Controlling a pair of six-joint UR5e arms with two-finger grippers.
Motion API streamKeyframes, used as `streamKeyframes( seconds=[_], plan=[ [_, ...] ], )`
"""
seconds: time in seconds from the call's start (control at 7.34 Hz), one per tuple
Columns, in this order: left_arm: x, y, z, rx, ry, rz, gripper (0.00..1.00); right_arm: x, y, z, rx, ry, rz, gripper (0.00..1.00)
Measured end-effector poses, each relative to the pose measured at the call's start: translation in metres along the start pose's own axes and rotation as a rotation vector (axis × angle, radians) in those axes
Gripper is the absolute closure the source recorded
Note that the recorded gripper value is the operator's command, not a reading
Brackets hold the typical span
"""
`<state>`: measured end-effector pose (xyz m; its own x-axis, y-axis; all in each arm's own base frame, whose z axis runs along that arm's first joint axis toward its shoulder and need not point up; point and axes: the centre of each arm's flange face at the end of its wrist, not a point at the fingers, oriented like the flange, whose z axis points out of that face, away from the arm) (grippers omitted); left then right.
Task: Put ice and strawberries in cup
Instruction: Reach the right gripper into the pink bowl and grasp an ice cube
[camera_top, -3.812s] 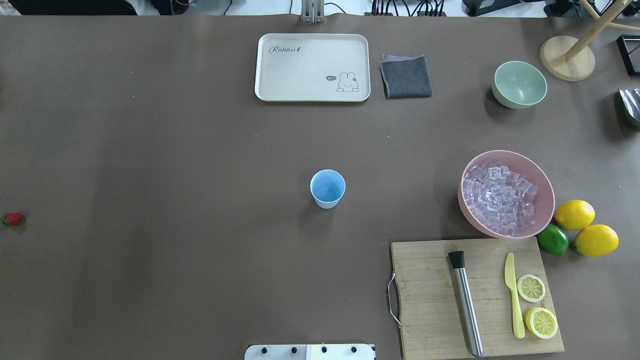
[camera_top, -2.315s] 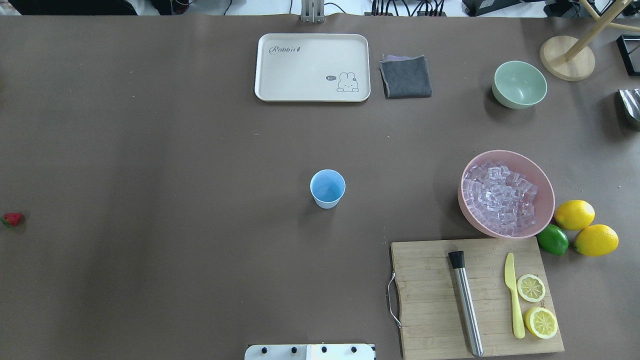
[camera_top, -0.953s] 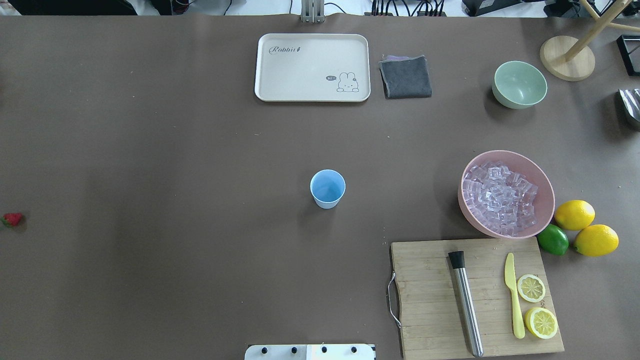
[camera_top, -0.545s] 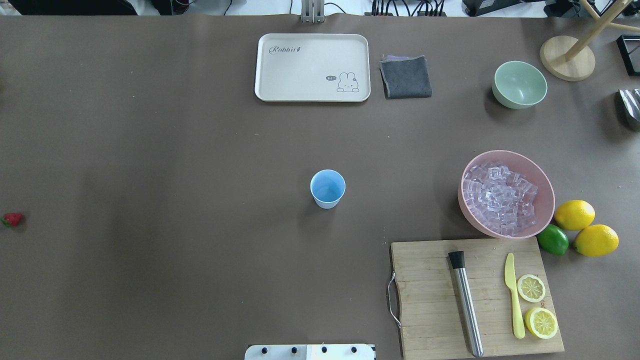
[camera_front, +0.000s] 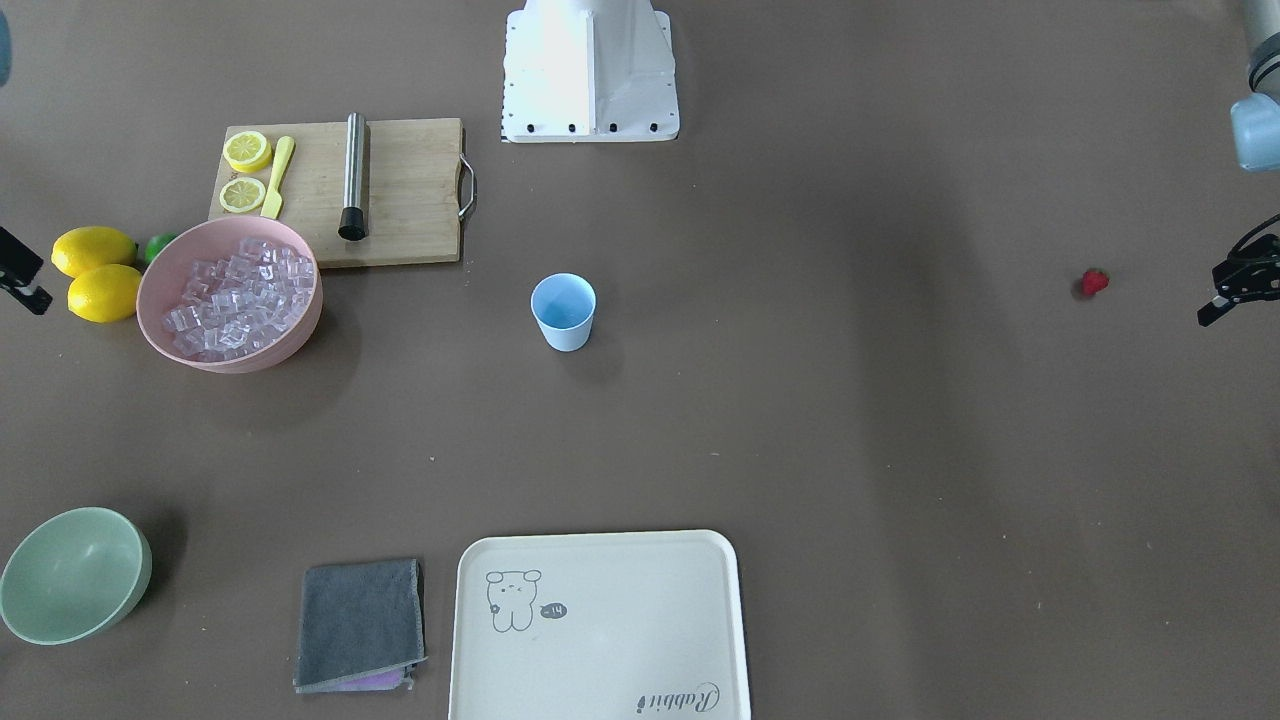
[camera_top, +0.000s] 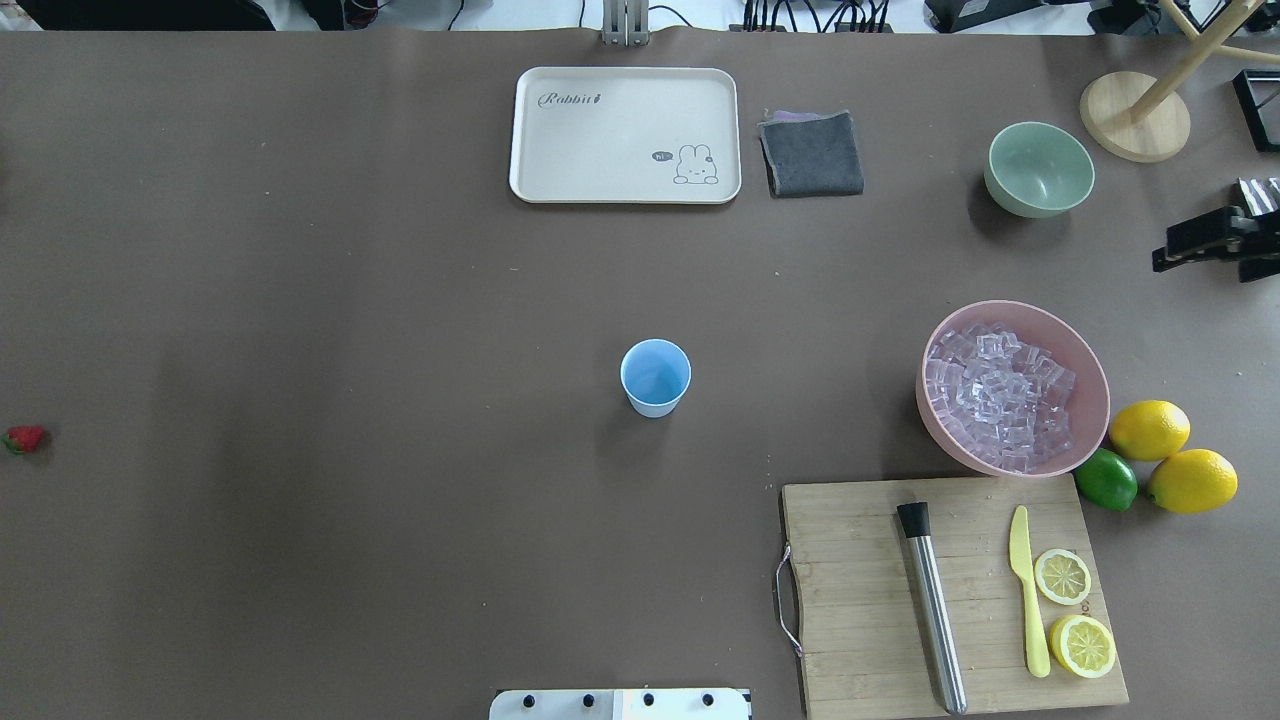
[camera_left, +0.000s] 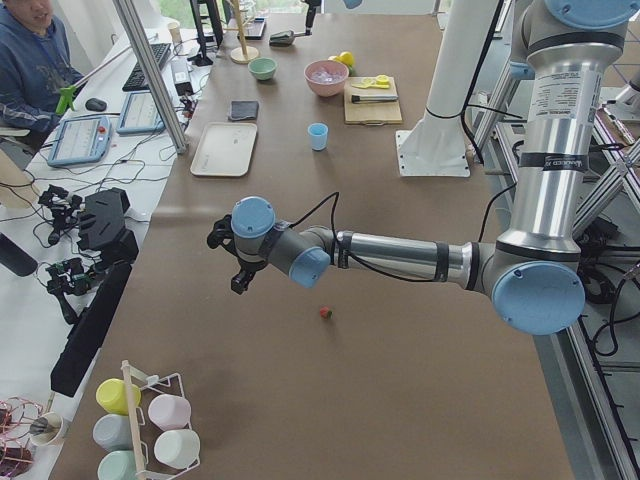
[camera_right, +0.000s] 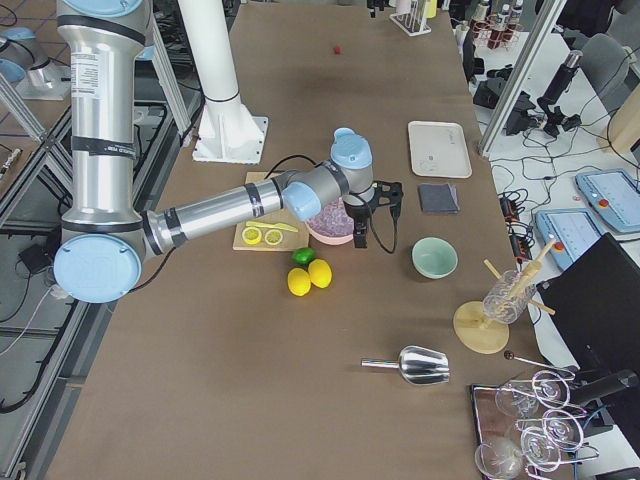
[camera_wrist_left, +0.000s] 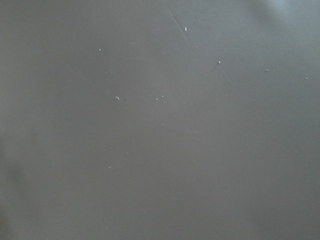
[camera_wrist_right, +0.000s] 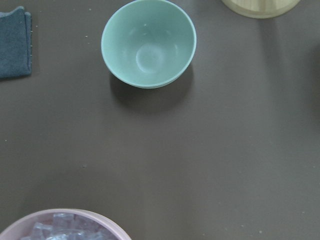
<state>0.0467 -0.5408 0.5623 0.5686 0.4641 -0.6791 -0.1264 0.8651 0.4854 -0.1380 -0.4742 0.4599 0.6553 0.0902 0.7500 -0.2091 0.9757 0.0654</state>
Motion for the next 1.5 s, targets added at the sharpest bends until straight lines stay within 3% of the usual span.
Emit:
streamKeyframes(
  seconds=[0.54,1.09,1.5],
  plan=[
    [0.003,-0.002,-0.002,0.004,0.001,0.005,0.02,-0.084,0.041,0.050,-0.009,0.029,0.028,0.06],
    [0.004,-0.003,-0.003,0.008,0.000,0.007,0.02,-0.111,0.079,0.066,-0.009,0.010,0.042,0.21],
    [0.004,-0.003,-0.003,0.008,0.000,0.008,0.02,-0.119,0.096,0.082,-0.001,0.026,-0.006,0.21]
  ],
)
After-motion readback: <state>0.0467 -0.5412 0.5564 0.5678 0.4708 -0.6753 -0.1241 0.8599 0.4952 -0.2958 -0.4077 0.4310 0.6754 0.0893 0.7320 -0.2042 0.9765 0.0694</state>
